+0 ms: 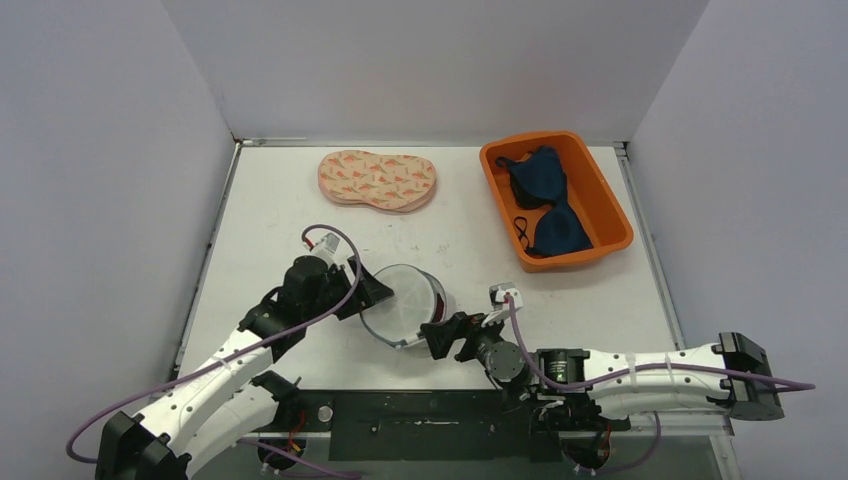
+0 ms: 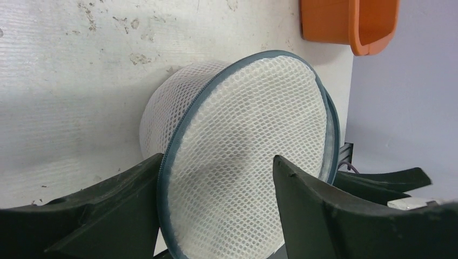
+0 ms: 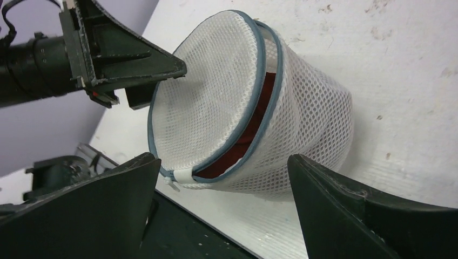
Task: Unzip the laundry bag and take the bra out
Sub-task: Unzip the laundry bag at the center of the board, then adjust the laundry bag at the center of the board.
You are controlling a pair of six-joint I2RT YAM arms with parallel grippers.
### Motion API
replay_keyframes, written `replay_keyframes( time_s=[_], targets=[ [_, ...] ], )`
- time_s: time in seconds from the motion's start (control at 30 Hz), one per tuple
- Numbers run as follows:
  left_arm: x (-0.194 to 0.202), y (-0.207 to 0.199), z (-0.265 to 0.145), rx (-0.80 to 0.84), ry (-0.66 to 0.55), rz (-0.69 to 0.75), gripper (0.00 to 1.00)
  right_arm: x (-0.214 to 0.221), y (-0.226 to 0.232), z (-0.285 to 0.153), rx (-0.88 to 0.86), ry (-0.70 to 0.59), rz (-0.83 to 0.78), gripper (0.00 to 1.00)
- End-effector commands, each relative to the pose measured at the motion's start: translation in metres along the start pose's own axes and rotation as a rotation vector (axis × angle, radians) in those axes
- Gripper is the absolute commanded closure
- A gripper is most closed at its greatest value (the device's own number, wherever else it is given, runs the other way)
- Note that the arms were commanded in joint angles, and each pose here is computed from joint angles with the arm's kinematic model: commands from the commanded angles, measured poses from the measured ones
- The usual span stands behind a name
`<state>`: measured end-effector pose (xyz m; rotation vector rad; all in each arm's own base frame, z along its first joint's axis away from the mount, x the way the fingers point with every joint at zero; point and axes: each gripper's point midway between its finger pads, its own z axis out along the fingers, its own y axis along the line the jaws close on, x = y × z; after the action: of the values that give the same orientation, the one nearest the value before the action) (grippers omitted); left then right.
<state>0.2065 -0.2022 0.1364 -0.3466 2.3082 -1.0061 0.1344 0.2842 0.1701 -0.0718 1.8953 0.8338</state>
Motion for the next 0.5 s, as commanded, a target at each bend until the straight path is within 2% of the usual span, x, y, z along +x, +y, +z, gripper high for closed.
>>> replay_keyframes(
  time_s=[0.0,0.13,0.33,0.4,0.47],
  targets=[
    [-0.008,-0.004,-0.002,0.026,-0.043,0.016,0.33,-0.008,0.018,0.005,-0.045,-0.047,0.365,0.07],
    [-0.005,-0.005,0.000,0.044,-0.037,0.005,0.34,0.004,0.028,0.011,-0.054,-0.003,0.466,0.07],
    [-0.003,-0.005,-0.001,0.058,-0.034,0.002,0.35,0.018,0.035,0.024,-0.049,0.022,0.491,0.11],
    [-0.002,-0.005,-0.001,0.062,-0.032,0.002,0.35,0.019,0.033,0.031,-0.038,0.018,0.496,0.17],
    [-0.001,-0.005,-0.002,0.064,-0.031,0.003,0.36,0.019,0.026,0.039,-0.011,0.009,0.490,0.28]
  ],
)
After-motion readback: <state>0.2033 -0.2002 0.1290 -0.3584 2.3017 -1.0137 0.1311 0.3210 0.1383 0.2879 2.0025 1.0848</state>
